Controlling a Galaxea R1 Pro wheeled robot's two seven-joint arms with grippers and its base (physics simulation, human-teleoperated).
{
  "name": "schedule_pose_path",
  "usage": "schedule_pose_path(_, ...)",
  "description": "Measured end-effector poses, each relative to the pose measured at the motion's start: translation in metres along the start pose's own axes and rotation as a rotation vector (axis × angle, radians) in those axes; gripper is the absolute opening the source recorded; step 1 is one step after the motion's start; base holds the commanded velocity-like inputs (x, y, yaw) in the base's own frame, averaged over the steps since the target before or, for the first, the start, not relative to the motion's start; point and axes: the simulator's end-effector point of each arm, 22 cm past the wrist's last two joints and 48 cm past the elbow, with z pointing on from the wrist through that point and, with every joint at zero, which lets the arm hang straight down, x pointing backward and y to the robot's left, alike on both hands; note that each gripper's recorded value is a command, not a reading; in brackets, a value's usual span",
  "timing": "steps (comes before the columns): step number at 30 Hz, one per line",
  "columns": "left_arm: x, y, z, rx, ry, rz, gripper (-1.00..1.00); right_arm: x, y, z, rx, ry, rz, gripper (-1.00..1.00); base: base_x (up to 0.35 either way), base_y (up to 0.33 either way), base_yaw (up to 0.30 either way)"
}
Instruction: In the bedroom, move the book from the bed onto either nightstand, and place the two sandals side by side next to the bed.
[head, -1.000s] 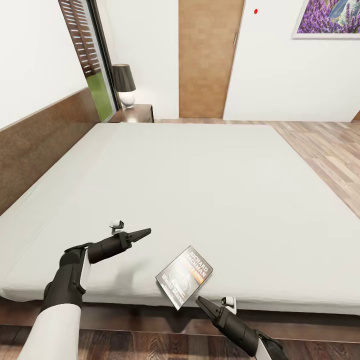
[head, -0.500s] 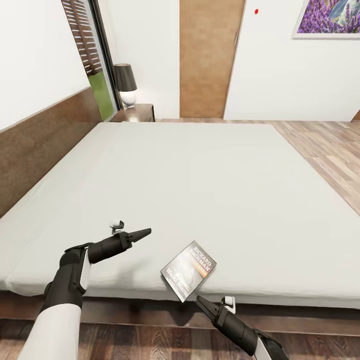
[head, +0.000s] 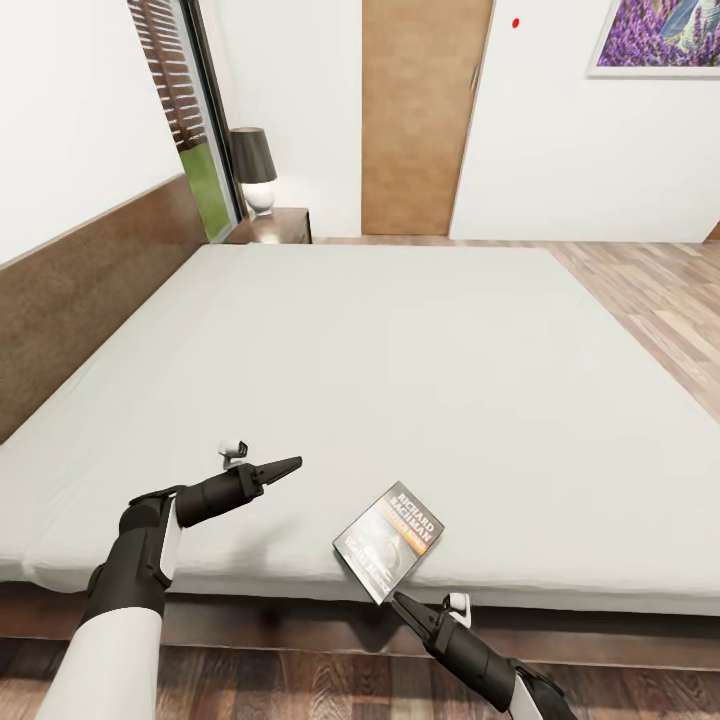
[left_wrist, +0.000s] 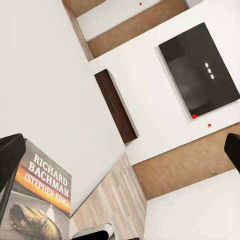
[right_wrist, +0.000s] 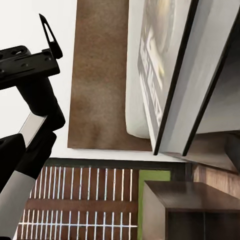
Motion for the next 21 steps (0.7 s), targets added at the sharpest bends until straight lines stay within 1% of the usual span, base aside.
schedule_pose_path(4, -0.0001, 0.0, -0.0001, 0.0, 0.0, 0.0, 1.0, -0.0001, 0.0001, 0.0001, 0.0, 0.0, 0.0, 1.0, 0.0, 0.015, 0.0)
schedule_pose_path(9, 0.0002, 0.0001, 0.0002, -0.001, 0.001, 0.0, 1.0, 0.0, 0.0, 0.0001, 0.0, 0.0, 0.0, 1.0, 0.0, 0.123, 0.0)
schedule_pose_path(21, 0.0003, 0.0, 0.0002, -0.001, 0.002, 0.001, 1.0, 0.0, 0.0, 0.0001, 0.0, 0.001, 0.0, 1.0, 0.0, 0.008, 0.0)
